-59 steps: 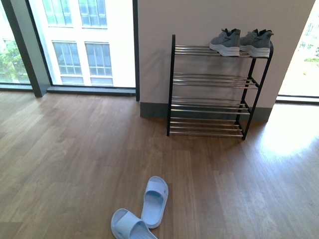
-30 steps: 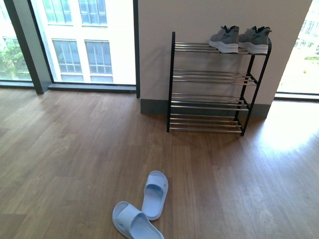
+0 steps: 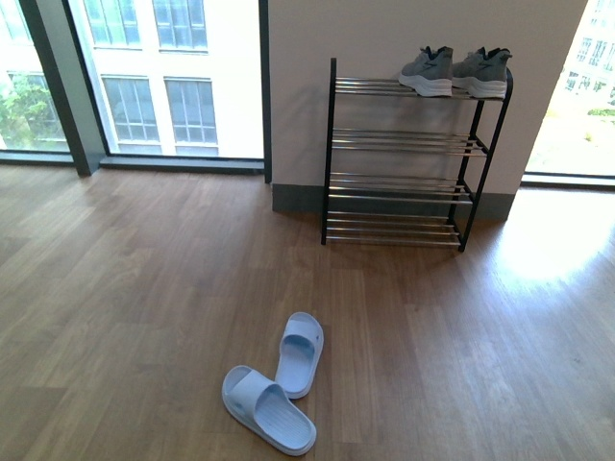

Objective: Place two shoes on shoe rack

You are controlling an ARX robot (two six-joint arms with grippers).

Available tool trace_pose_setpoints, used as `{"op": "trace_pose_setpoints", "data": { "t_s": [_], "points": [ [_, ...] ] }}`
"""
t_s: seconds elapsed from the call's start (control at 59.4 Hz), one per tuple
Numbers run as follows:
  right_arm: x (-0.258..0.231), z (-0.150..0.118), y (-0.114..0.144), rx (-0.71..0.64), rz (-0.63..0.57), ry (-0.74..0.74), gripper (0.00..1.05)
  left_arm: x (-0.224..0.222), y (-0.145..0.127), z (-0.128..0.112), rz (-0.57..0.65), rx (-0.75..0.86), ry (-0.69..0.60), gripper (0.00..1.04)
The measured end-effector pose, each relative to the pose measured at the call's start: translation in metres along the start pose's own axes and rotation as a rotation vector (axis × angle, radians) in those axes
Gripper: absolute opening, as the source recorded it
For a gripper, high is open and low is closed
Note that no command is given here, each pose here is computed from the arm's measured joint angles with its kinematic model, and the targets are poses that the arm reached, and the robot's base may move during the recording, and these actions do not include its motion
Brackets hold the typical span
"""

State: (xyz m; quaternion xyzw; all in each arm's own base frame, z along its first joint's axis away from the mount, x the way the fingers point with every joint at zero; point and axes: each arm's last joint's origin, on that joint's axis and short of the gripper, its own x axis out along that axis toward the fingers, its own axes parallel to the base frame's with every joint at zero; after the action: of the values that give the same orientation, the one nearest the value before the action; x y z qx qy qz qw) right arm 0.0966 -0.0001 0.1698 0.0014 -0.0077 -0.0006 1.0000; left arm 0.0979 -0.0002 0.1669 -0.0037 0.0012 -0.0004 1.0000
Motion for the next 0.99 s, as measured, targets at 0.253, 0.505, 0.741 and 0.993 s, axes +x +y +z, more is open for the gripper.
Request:
{"op": "trace_pose_setpoints", "data": {
  "t_s": [0.253, 0.505, 0.741, 0.993],
  "points": [
    [0.0000, 0.0000, 0.0000, 0.000, 0.000, 0.000, 0.96, 0.0000, 0.0000, 0.0000, 0.000, 0.000, 0.000, 0.95],
    [0.0000, 0.0000, 0.0000, 0.000, 0.000, 0.000, 0.96, 0.0000, 0.0000, 0.0000, 0.000, 0.000, 0.000, 0.95],
    [0.0000, 0.0000, 0.0000, 0.000, 0.001, 0.000, 0.96, 0.0000, 0.0000, 0.0000, 0.000, 0.000, 0.000, 0.95],
    [0.0000, 0.0000, 0.0000, 0.000, 0.000, 0.000, 0.96, 0.0000, 0.0000, 0.0000, 0.000, 0.000, 0.000, 0.95]
  ]
}}
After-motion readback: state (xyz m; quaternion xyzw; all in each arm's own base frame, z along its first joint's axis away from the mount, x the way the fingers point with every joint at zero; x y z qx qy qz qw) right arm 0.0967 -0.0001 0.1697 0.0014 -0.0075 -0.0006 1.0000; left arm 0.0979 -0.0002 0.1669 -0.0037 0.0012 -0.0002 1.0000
